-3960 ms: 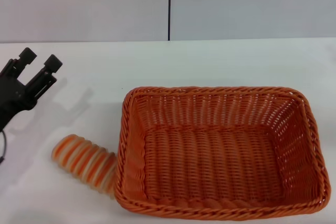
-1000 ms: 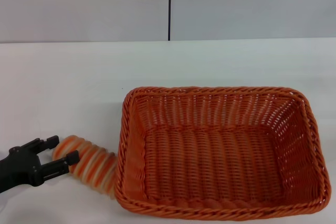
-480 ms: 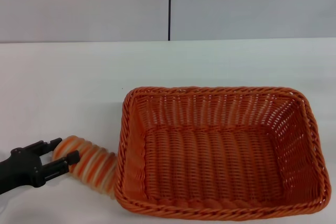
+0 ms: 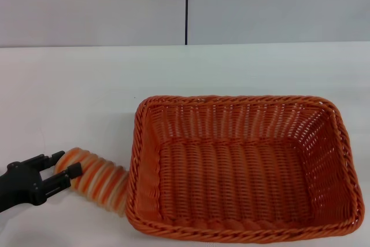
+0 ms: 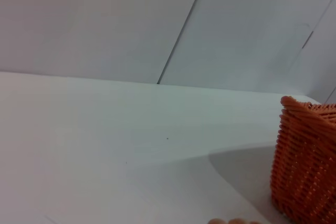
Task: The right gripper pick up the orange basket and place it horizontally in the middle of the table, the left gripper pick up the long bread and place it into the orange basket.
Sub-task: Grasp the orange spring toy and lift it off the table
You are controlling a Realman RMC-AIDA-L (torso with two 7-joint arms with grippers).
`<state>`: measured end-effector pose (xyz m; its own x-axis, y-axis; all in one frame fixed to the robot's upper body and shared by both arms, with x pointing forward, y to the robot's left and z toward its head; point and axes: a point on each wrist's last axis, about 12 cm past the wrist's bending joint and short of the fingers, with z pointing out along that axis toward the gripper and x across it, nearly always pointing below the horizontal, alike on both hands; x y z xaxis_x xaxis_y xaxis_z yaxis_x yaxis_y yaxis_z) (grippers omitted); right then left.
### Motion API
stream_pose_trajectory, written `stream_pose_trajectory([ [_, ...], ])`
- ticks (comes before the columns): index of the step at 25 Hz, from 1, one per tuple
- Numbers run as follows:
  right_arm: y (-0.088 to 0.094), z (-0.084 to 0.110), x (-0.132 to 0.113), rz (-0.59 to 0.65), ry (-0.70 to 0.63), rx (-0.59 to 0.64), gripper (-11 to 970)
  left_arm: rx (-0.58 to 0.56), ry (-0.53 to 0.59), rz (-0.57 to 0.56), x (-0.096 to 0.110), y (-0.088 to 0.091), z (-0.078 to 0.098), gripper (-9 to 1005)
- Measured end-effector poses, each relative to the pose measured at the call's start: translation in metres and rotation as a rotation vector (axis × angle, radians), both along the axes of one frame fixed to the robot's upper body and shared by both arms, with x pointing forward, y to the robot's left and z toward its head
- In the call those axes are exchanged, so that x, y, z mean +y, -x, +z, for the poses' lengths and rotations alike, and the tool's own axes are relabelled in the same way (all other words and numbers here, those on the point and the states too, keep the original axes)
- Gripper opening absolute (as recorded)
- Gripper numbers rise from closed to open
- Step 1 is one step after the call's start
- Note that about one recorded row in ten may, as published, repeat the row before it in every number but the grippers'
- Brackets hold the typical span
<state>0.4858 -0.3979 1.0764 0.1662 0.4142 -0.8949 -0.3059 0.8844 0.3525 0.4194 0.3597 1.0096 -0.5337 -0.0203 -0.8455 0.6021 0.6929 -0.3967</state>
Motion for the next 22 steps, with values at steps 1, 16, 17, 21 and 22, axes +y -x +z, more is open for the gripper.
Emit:
stream_pose_trajectory([
  [1, 0.0002, -0.0002, -0.0002, -0.001, 0.000, 0.001, 274, -0.002, 0.000, -0.001, 0.0000, 0.0001, 0.0001, 563],
  [16, 0.0001, -0.0007, -0.0003, -0.006, -0.003, 0.003, 275, -0.007, 0.000, -0.004, -0.0006, -0.0020, 0.0009, 468],
  [17, 0.0001, -0.0007, -0.0003, -0.006, -0.003, 0.003, 275, -0.007, 0.000, -0.004, -0.0006, -0.0020, 0.0009, 463],
  [21, 0.0000, -0.0005, -0.0006, -0.008, -0.003, 0.002, 275, -0.009, 0.000, -0.005, -0.0009, -0.0031, 0.0013, 442],
  [22, 0.0000, -0.0005, -0.0006, -0.008, -0.003, 0.002, 275, -0.009, 0.000, -0.005, -0.0009, -0.0031, 0.0013, 434],
])
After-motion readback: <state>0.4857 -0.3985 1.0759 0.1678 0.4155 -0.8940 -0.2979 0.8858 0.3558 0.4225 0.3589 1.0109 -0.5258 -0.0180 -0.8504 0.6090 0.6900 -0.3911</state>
